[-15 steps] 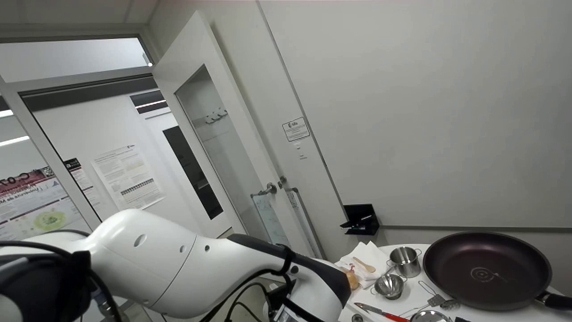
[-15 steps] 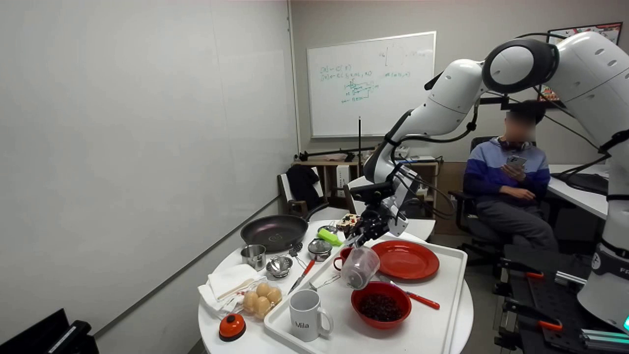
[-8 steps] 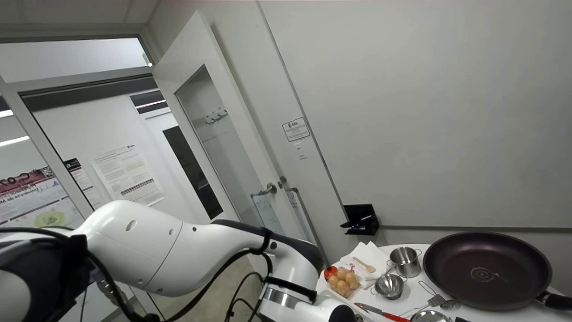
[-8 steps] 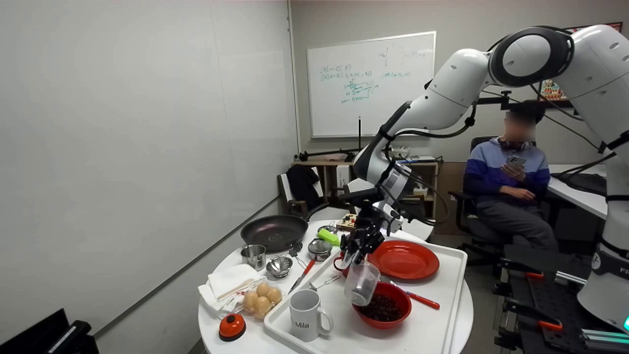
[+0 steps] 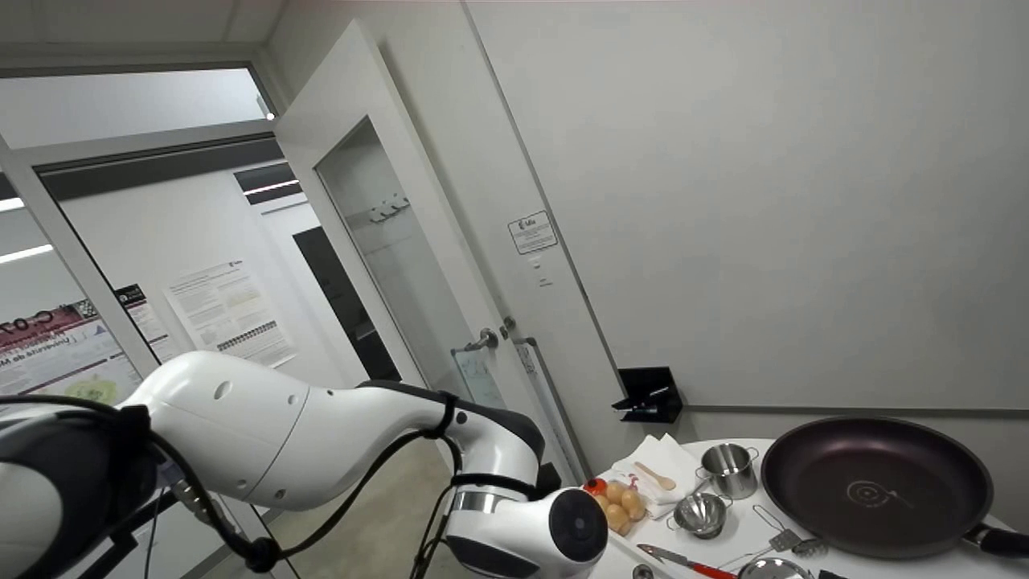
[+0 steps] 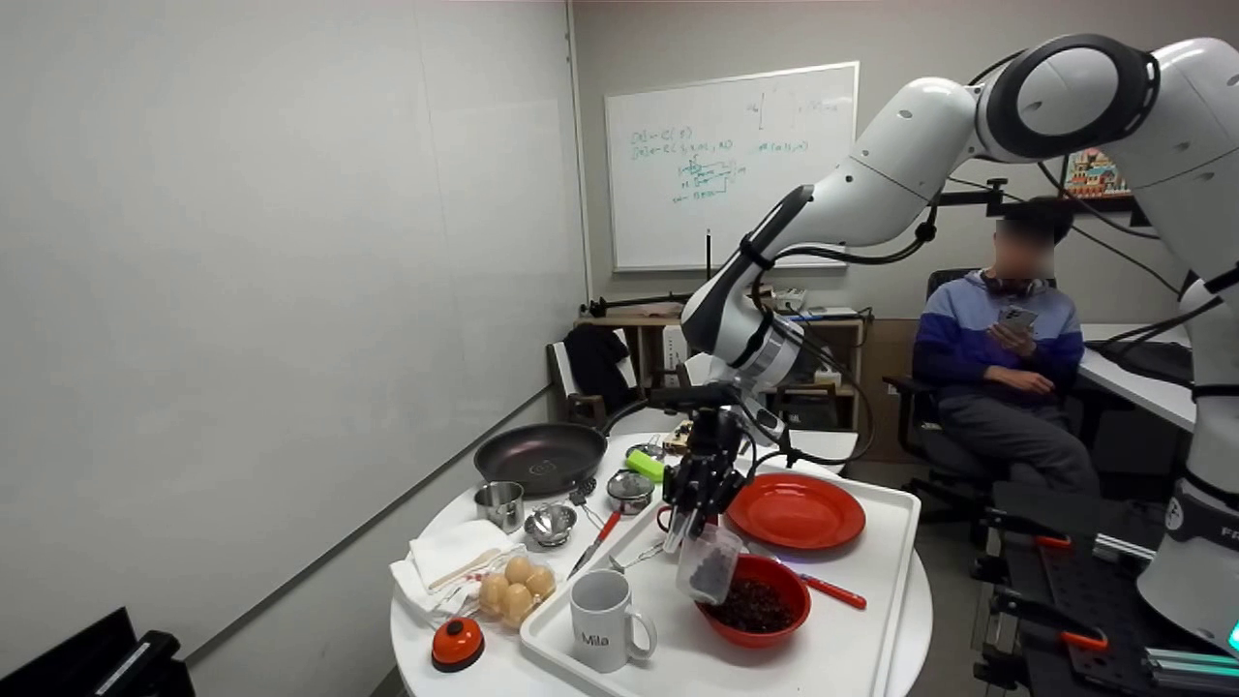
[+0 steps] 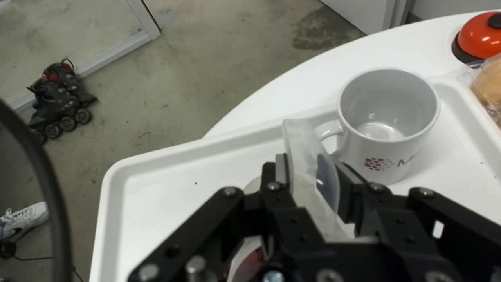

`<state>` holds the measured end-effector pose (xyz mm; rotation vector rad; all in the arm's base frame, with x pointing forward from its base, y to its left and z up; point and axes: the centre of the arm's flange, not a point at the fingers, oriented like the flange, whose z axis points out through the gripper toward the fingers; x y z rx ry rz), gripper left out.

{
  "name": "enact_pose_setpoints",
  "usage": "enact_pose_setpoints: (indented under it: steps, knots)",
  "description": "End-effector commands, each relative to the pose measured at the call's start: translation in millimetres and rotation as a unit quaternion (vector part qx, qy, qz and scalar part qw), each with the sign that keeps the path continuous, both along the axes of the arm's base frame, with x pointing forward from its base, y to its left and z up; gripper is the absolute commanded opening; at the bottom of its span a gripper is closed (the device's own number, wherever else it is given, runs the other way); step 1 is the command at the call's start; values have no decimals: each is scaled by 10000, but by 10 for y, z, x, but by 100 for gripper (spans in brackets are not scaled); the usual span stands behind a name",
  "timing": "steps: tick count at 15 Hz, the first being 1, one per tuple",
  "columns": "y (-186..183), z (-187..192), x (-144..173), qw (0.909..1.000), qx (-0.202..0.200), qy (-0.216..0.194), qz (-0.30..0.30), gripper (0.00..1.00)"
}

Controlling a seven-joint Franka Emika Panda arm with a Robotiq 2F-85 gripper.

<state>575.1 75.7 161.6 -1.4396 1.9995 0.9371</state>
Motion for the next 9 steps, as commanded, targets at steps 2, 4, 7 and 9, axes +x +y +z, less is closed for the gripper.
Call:
enact_pose_setpoints:
  steps: [2,4,7,9]
  knots:
    - [135,152,49,9964,-842,-85,-67,11]
    - [183,201,76,9937,-1106,-148,-74,11]
    - [258,261,110,9889,-1468,-243,-59,11]
    - [296,292,129,9856,-1666,-286,-41,11]
